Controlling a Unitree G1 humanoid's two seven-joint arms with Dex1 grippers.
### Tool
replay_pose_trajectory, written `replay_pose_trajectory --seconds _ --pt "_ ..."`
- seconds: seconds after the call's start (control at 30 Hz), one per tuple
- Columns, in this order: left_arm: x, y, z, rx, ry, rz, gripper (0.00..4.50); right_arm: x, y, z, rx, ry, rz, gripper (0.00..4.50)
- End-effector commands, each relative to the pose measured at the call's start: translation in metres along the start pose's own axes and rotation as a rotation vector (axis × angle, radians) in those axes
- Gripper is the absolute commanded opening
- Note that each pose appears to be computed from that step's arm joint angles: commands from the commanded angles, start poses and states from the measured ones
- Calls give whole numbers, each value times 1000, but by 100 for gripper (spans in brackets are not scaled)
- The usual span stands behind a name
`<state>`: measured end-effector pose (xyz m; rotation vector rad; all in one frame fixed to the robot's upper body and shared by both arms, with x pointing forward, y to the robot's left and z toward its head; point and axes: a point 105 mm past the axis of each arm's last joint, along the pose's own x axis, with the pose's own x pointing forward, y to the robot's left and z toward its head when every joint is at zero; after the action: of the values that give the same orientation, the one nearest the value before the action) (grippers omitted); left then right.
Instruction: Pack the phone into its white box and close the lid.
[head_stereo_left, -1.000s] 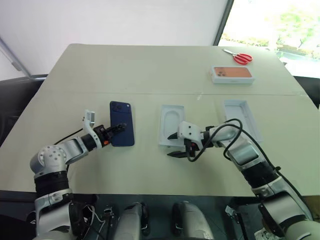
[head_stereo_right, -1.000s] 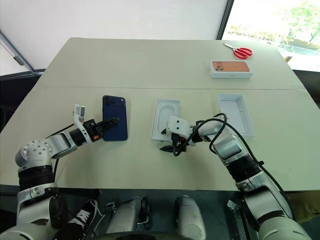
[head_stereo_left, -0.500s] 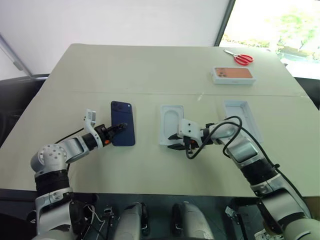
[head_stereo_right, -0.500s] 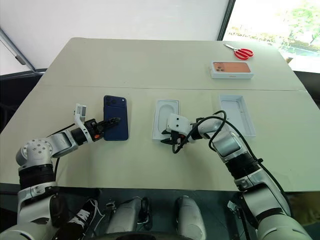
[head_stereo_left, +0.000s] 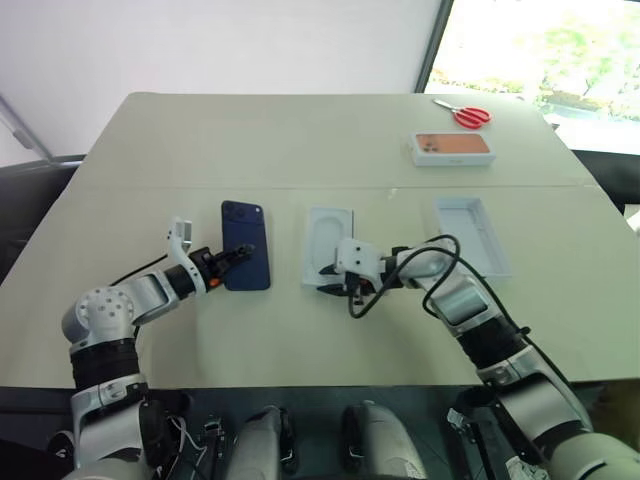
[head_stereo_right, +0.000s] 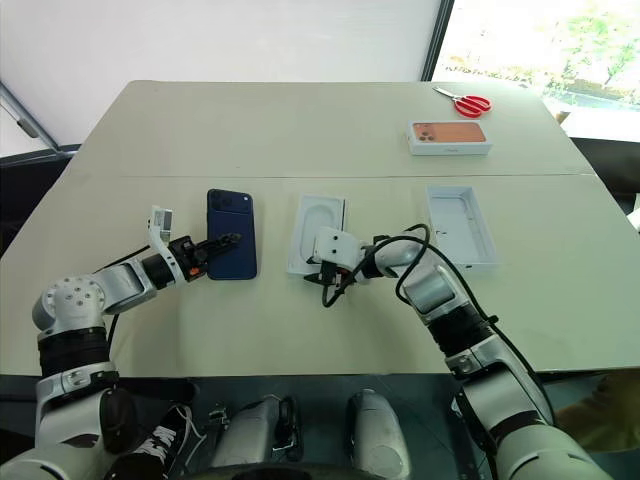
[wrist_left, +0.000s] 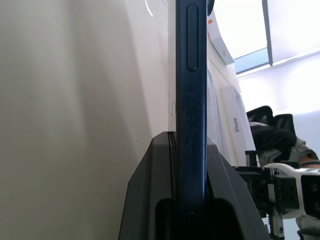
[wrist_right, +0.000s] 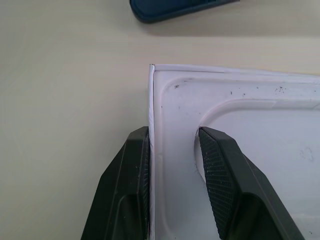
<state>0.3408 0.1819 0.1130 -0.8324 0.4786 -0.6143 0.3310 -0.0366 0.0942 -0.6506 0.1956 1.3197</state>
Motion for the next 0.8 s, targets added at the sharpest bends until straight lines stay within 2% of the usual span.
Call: replay_pose_trajectory --seconds 0.03,0.33,0.43,0.5,0.63,0.8 --pt "-2 -17 17 30 -66 -67 0 12 12 11 -35 -31 57 155" --pt "-2 -16 21 34 -79 -55 0 20 20 11 -24 -17 108 155" --pt "-2 -15 21 30 -84 -50 0 18 17 12 -5 -24 99 233" --pt "-2 -15 19 31 -79 -51 0 17 16 15 -31 -27 95 324" --pt "0 -16 18 35 -73 -51 0 10 15 21 -50 -45 106 324" --pt "4 -22 20 39 -67 -70 0 -6 -2 36 -26 -101 64 324"
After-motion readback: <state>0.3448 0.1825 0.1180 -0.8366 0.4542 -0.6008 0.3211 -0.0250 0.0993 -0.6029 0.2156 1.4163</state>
